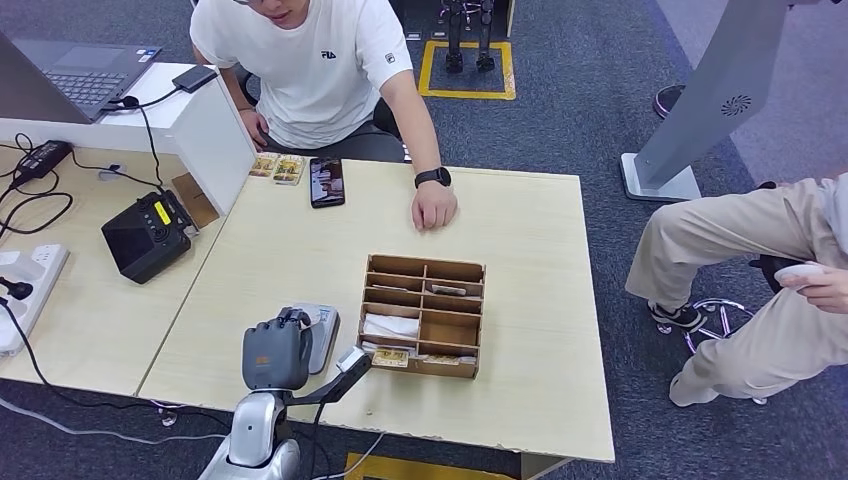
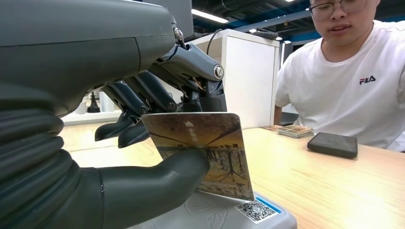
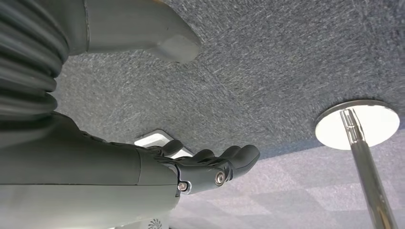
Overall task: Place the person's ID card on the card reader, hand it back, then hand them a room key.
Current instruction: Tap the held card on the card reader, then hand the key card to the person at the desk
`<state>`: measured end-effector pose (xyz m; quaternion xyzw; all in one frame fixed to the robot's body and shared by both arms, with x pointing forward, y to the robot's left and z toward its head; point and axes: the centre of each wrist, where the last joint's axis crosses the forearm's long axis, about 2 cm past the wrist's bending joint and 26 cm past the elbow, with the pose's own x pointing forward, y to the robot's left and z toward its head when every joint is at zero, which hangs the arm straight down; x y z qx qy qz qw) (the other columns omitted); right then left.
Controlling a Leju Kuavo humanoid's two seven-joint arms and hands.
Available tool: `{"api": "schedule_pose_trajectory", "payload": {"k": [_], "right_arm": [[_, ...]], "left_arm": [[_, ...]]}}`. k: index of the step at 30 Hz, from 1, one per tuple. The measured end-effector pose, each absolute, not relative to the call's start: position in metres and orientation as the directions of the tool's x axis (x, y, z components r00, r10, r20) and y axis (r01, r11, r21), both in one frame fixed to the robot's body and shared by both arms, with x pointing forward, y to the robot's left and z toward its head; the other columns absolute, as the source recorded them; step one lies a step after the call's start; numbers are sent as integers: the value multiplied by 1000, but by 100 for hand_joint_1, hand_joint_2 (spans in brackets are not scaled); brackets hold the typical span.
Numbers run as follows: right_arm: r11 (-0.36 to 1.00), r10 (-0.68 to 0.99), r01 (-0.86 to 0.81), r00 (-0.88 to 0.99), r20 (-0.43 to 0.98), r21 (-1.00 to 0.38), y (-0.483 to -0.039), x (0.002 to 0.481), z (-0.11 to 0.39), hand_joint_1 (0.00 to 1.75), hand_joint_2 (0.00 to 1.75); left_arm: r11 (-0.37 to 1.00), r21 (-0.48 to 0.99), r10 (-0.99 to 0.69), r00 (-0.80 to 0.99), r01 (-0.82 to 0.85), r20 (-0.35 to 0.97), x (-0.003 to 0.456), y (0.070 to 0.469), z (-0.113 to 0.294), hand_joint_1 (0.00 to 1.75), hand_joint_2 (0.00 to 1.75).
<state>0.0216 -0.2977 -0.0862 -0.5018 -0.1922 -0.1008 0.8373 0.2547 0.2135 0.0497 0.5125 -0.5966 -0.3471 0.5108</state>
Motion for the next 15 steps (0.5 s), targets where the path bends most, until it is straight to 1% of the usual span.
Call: {"api": "schedule_pose_trajectory", "payload": {"k": [15], "right_arm": [[478,22,358,908,418,-802,-298,22,-86,0,175]], "left_arm": [[240,941,-967,30,-238,254,254,211,49,175,175]]}}
